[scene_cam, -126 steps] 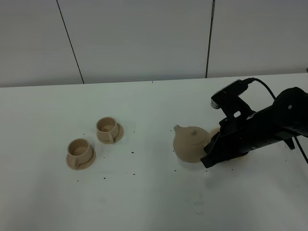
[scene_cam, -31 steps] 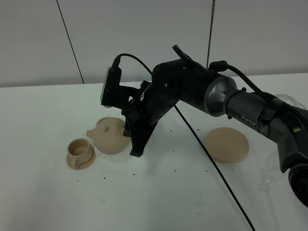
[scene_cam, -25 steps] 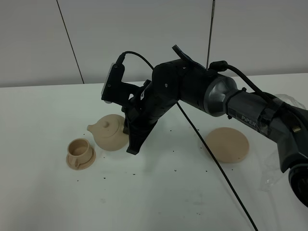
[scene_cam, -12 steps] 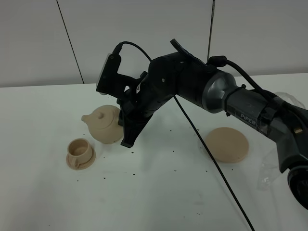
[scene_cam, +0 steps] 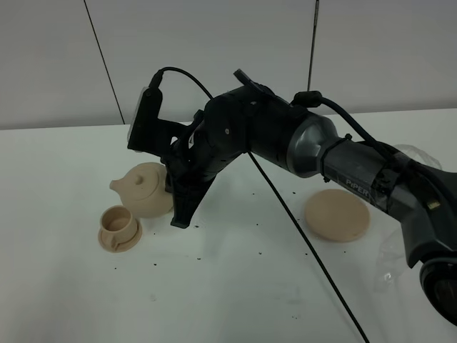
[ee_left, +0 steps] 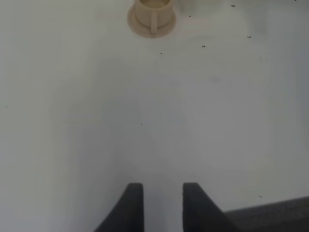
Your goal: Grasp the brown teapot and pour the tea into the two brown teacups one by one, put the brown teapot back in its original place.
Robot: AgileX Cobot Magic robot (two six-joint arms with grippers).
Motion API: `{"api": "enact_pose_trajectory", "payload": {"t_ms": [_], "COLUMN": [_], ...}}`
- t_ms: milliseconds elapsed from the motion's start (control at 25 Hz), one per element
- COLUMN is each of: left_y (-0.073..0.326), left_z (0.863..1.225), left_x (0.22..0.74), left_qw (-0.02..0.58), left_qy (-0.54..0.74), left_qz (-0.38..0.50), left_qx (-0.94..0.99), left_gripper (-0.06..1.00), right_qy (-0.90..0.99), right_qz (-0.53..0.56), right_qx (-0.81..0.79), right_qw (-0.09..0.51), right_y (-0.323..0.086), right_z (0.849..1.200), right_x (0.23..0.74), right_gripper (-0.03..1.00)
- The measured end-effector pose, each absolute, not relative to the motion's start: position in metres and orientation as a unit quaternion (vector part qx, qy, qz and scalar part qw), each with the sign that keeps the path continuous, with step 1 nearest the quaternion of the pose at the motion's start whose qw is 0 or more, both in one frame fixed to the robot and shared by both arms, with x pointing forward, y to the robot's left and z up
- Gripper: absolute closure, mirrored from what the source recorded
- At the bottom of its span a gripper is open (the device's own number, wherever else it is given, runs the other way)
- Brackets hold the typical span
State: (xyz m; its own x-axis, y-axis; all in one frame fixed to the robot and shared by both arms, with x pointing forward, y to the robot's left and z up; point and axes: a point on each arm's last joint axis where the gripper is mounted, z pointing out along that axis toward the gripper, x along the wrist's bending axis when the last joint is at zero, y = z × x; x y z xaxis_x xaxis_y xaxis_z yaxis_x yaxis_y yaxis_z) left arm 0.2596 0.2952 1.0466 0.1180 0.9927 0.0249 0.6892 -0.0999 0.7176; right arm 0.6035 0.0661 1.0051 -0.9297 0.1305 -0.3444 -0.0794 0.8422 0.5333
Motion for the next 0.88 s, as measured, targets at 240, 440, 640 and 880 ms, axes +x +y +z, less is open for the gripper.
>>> {"api": "enact_pose_trajectory", "payload": {"t_ms": [240, 440, 640, 880], "left_y": [0.2952, 0.2952, 0.2952, 0.2952], "left_z": [1.0466, 1.0466, 1.0466, 1.0466], "left_x": [0.2596, 0.2596, 0.2596, 0.2596], "left_qw": [0.284, 0.284, 0.284, 0.284], "left_qy": [0.608, 0.608, 0.608, 0.608], "left_qz": [0.267, 0.267, 0.267, 0.267], "left_qx": [0.692, 0.692, 0.692, 0.692], "left_gripper": [0.68, 0.68, 0.68, 0.68], "right_qy": [0.942, 0.94, 0.939, 0.935], "right_qz": [0.277, 0.276, 0.278, 0.282], "right_qx": [0.009, 0.009, 0.011, 0.012], "right_qw": [0.192, 0.2, 0.203, 0.213], "right_y": [0.071, 0.072, 0.0723, 0.0735], "right_z": [0.9967, 0.9967, 0.9968, 0.9951], "right_x": [0.6033, 0.6036, 0.6045, 0.6067], "right_gripper": [0.87, 0.87, 0.87, 0.87]}}
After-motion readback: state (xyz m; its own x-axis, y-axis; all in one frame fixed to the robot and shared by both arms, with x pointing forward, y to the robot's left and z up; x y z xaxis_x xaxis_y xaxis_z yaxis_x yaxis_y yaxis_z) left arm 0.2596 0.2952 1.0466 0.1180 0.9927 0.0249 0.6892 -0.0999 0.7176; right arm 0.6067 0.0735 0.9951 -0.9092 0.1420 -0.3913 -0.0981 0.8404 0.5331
